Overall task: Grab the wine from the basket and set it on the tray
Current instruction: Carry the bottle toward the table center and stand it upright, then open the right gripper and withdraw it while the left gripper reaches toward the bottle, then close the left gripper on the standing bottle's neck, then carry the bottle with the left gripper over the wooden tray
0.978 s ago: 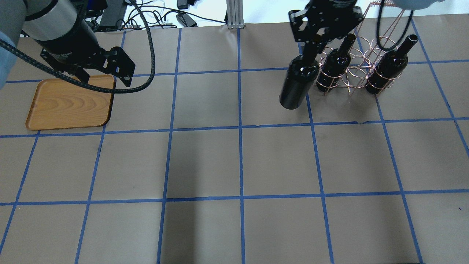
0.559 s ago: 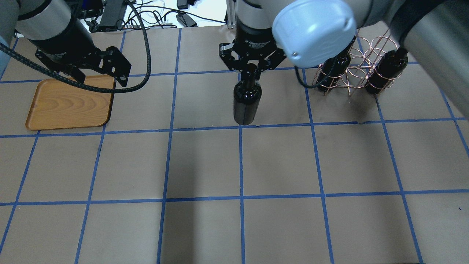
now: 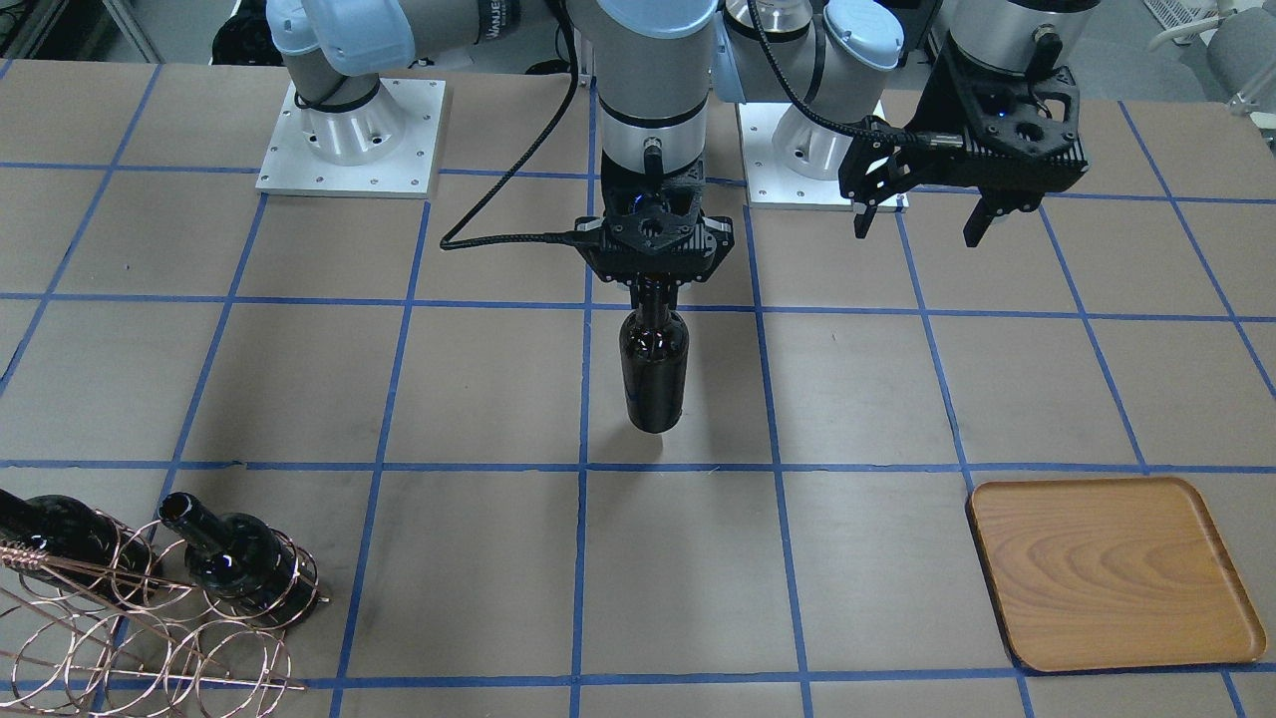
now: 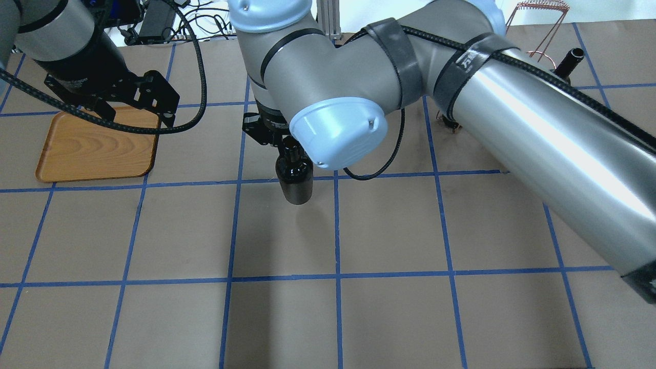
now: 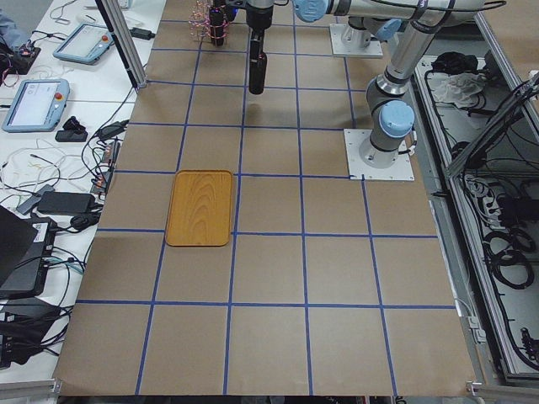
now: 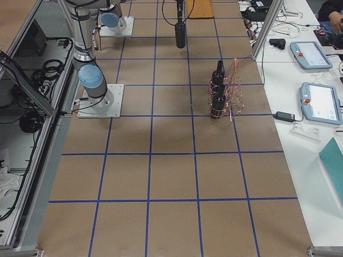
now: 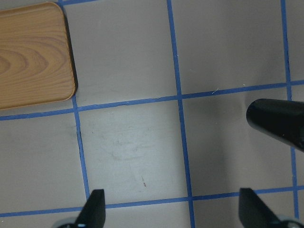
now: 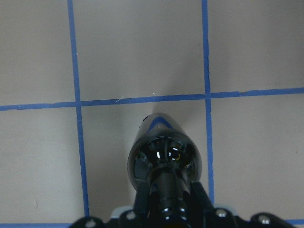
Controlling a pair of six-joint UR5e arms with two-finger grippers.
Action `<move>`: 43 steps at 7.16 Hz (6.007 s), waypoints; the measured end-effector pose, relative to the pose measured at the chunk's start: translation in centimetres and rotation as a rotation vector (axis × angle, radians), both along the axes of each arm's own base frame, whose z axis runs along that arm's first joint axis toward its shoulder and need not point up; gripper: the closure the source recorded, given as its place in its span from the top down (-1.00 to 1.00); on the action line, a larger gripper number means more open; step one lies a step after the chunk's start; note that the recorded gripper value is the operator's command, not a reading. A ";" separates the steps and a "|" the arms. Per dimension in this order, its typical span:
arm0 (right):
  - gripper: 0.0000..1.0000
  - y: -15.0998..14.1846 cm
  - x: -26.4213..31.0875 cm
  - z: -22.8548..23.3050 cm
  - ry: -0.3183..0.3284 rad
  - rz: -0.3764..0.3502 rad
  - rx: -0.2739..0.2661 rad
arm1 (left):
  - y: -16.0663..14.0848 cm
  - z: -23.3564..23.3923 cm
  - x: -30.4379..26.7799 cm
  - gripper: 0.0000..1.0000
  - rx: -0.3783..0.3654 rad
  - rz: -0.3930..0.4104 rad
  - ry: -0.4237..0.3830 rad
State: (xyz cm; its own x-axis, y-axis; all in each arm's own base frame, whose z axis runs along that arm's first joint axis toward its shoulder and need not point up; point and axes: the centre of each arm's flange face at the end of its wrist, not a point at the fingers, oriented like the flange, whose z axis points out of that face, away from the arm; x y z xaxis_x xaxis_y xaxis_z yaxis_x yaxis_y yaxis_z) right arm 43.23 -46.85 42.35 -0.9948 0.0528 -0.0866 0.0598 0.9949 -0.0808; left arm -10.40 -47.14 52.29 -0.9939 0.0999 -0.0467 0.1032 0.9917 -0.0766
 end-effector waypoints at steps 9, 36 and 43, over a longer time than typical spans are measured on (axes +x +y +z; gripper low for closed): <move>1.00 -0.3 -0.2 1.6 -0.054 -0.073 -0.016 | 0.4 0.1 0.0 1.00 0.002 0.007 0.000; 1.00 -8.5 -27.9 2.8 0.088 0.127 -0.021 | -3.8 -2.1 -5.0 -1.00 0.015 0.116 0.039; 1.00 -5.3 -28.2 4.8 0.096 0.126 0.064 | -12.0 -4.8 22.2 -1.00 0.012 0.055 0.014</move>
